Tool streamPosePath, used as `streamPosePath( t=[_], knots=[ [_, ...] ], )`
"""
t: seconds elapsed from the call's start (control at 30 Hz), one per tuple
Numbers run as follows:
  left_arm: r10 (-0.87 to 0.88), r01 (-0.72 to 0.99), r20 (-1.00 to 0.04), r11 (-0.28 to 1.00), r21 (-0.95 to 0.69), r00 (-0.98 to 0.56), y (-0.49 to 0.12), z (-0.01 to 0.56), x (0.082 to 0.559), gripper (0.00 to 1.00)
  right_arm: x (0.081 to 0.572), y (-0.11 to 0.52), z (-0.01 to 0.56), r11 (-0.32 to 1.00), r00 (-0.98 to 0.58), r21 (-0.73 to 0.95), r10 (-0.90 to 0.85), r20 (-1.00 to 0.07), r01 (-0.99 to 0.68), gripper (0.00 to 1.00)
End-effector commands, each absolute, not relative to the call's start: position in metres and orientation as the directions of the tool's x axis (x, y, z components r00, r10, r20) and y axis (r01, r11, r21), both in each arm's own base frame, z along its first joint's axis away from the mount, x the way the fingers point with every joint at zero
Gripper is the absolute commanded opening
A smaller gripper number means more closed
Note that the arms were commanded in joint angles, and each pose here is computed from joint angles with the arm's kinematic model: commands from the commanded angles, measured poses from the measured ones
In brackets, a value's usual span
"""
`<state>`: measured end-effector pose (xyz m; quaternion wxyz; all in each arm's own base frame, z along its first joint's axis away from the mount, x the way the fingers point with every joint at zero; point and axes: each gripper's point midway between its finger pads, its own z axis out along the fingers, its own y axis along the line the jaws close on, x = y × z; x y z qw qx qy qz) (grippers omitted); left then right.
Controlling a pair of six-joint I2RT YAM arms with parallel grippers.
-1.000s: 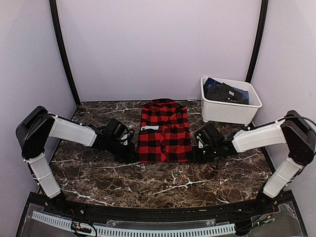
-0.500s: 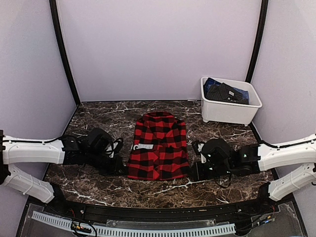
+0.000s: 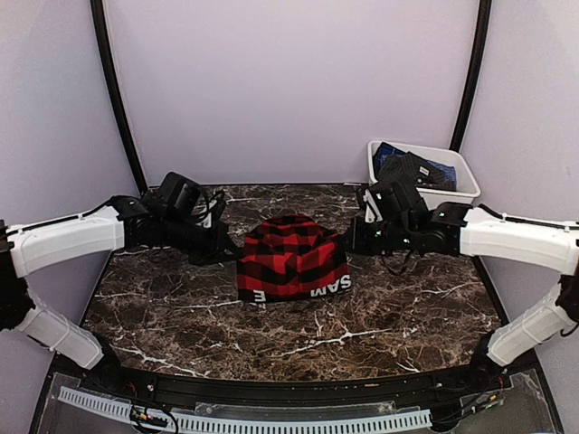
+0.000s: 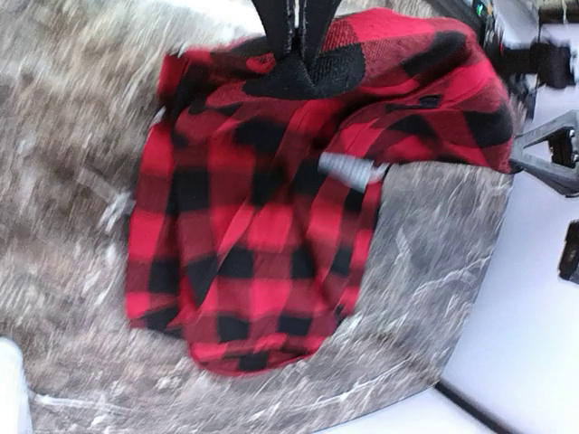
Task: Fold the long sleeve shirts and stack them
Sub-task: Fold the 2/3-rectangle-folded shirt at the center of the board.
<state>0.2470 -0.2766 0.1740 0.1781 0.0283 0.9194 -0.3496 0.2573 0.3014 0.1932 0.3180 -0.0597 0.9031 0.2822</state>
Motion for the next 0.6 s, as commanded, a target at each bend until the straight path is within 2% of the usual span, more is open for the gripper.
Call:
streamPosePath(
  t=[0.0, 0.1, 0.13, 0.17, 0.2, 0.23, 0.27, 0.3, 0.33, 0.4, 0.53, 0.57],
  knots=[
    [-0.084, 0.199, -0.369, 0.722, -0.663, -0.926, -0.274, 0.166, 0.33, 0.0, 0.349, 0.306, 0.193, 0.817, -0.743, 0.484, 0.107, -0.661, -0.313, 0.0],
    [-0.117, 0.172, -0.348, 0.698, -0.695, -0.93, -0.28, 0.137, 0.403, 0.0, 0.418, 0.303, 0.166, 0.827, -0.756, 0.498, 0.145, -0.638, -0.262, 0.0],
    [-0.141, 0.191, -0.378, 0.674, -0.714, -0.915, -0.28, 0.149, 0.431, 0.0, 0.439, 0.302, 0.143, 0.839, -0.768, 0.492, 0.151, -0.622, -0.233, 0.0],
    [-0.14, 0.147, -0.325, 0.682, -0.716, -0.935, -0.282, 0.113, 0.446, 0.0, 0.459, 0.302, 0.131, 0.845, -0.772, 0.49, 0.161, -0.615, -0.215, 0.0],
    [-0.155, 0.175, -0.358, 0.656, -0.734, -0.921, -0.284, 0.125, 0.47, 0.0, 0.477, 0.3, 0.118, 0.849, -0.78, 0.492, 0.169, -0.602, -0.195, 0.0],
    [-0.16, 0.129, -0.31, 0.665, -0.735, -0.937, -0.285, 0.093, 0.481, 0.0, 0.492, 0.3, 0.106, 0.853, -0.787, 0.489, 0.172, -0.592, -0.182, 0.0],
    [-0.177, 0.148, -0.336, 0.646, -0.748, -0.925, -0.287, 0.102, 0.501, 0.0, 0.506, 0.301, 0.094, 0.858, -0.792, 0.483, 0.171, -0.586, -0.172, 0.0],
    [-0.181, 0.11, -0.295, 0.652, -0.75, -0.938, -0.288, 0.074, 0.507, 0.0, 0.515, 0.302, 0.083, 0.863, -0.798, 0.477, 0.165, -0.579, -0.168, 0.0],
    [-0.185, 0.124, -0.312, 0.647, -0.753, -0.932, -0.291, 0.08, 0.52, 0.0, 0.521, 0.305, 0.072, 0.866, -0.81, 0.471, 0.152, -0.567, -0.167, 0.0],
    [-0.183, 0.095, -0.287, 0.668, -0.738, -0.94, -0.291, 0.058, 0.528, 0.0, 0.526, 0.309, 0.056, 0.873, -0.831, 0.458, 0.125, -0.542, -0.167, 0.0],
    [-0.192, 0.051, -0.235, 0.662, -0.747, -0.953, -0.289, 0.037, 0.511, 0.0, 0.503, 0.31, 0.036, 0.879, -0.856, 0.446, 0.096, -0.508, -0.166, 0.0],
    [-0.2, 0.055, -0.243, 0.653, -0.755, -0.949, -0.289, 0.047, 0.506, 0.0, 0.491, 0.311, 0.032, 0.88, -0.864, 0.444, 0.086, -0.496, -0.167, 0.0]
  ],
)
